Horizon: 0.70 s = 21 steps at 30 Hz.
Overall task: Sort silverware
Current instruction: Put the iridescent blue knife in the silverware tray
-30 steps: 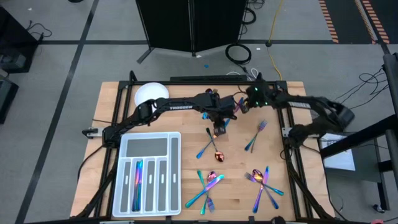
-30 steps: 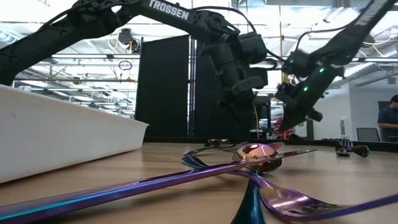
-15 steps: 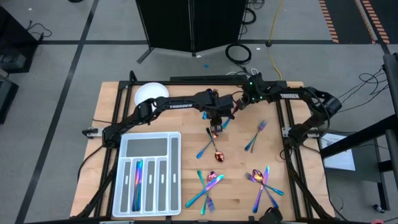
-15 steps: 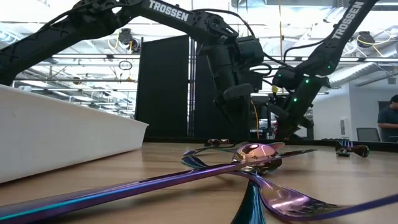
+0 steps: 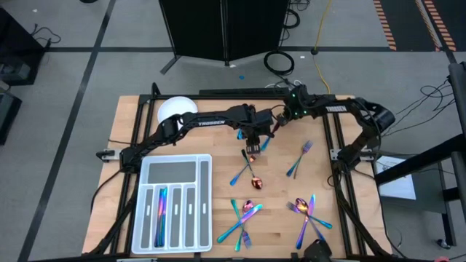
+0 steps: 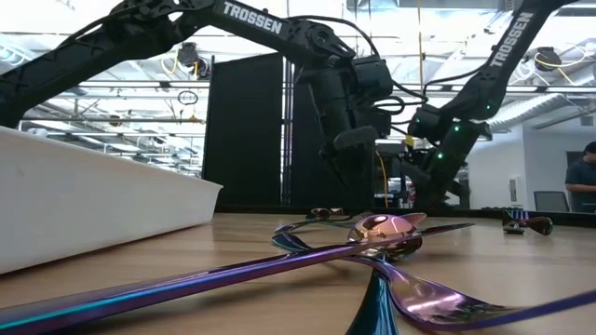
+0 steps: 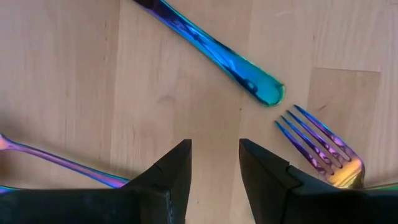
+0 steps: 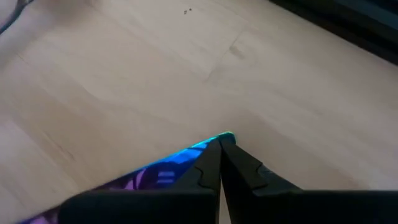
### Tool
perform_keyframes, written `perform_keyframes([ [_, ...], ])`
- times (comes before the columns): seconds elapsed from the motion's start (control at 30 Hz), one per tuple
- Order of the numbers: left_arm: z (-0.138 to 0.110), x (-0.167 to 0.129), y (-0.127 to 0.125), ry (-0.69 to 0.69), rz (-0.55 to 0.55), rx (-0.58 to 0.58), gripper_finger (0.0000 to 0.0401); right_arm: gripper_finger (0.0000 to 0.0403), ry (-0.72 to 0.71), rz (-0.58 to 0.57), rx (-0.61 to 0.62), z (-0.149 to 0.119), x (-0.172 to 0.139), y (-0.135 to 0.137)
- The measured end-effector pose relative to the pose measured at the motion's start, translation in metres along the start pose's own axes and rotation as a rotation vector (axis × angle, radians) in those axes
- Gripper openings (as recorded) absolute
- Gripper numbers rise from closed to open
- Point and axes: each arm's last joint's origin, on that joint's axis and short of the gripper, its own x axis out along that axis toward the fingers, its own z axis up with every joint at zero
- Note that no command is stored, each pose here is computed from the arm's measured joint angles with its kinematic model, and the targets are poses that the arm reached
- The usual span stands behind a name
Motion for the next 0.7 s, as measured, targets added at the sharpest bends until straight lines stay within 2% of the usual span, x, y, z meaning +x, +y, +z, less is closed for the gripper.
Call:
perform_keyframes([
  [0.17, 0.000, 0.000, -0.001, -0.004, 0.000, 0.002, 0.0135, 0.0000, 0.068, -0.006, -0.004, -0.007, 0.004, 0.000],
  [0.53, 0.002, -0.001, -0.001, -0.016, -0.001, 0.003, 0.0135, 0.0000, 0.124, -0.057, 0.001, -0.013, -0.017, 0.005],
  [0.7, 0.002, -0.001, -0.001, -0.016, -0.001, 0.003, 0.0135, 0.0000, 0.199, -0.067, -0.022, -0.014, -0.023, 0.006],
])
